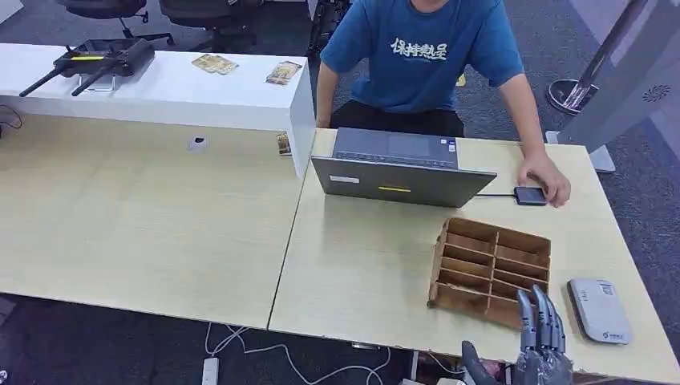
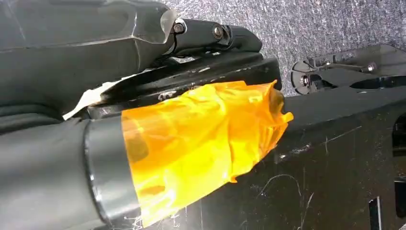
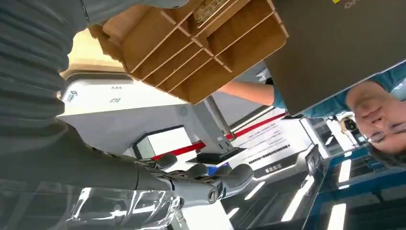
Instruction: Pass the card to the sensor for recognition and then transmit it.
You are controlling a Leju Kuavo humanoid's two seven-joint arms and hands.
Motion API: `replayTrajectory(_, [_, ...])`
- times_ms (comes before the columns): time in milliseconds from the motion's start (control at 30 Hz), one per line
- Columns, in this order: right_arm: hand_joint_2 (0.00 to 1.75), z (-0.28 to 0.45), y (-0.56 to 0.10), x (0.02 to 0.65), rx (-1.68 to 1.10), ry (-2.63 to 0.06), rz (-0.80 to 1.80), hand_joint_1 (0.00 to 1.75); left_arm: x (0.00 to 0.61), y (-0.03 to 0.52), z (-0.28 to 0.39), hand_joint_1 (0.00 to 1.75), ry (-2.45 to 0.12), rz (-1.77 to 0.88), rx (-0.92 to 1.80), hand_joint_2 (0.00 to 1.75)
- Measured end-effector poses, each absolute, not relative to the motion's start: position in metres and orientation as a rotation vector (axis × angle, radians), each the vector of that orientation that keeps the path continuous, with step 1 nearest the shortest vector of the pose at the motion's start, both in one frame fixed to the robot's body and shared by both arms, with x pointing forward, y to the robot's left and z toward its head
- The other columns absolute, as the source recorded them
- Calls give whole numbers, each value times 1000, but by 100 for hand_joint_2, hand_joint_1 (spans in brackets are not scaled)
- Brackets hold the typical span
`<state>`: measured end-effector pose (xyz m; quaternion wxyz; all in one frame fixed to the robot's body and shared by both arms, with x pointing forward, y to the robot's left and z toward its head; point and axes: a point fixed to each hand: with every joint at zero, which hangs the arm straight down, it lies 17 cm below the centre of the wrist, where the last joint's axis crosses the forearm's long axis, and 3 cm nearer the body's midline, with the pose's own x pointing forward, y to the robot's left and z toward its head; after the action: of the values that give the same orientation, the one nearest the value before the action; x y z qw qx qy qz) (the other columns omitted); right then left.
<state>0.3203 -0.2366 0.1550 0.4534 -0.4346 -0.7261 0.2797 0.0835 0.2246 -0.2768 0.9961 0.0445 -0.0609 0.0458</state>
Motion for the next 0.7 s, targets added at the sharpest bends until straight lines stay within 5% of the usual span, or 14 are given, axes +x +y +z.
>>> replayTrajectory(700, [175,146,-184,354,-988,-1861,827,0,83,224,-277,0,-118,75,88,0])
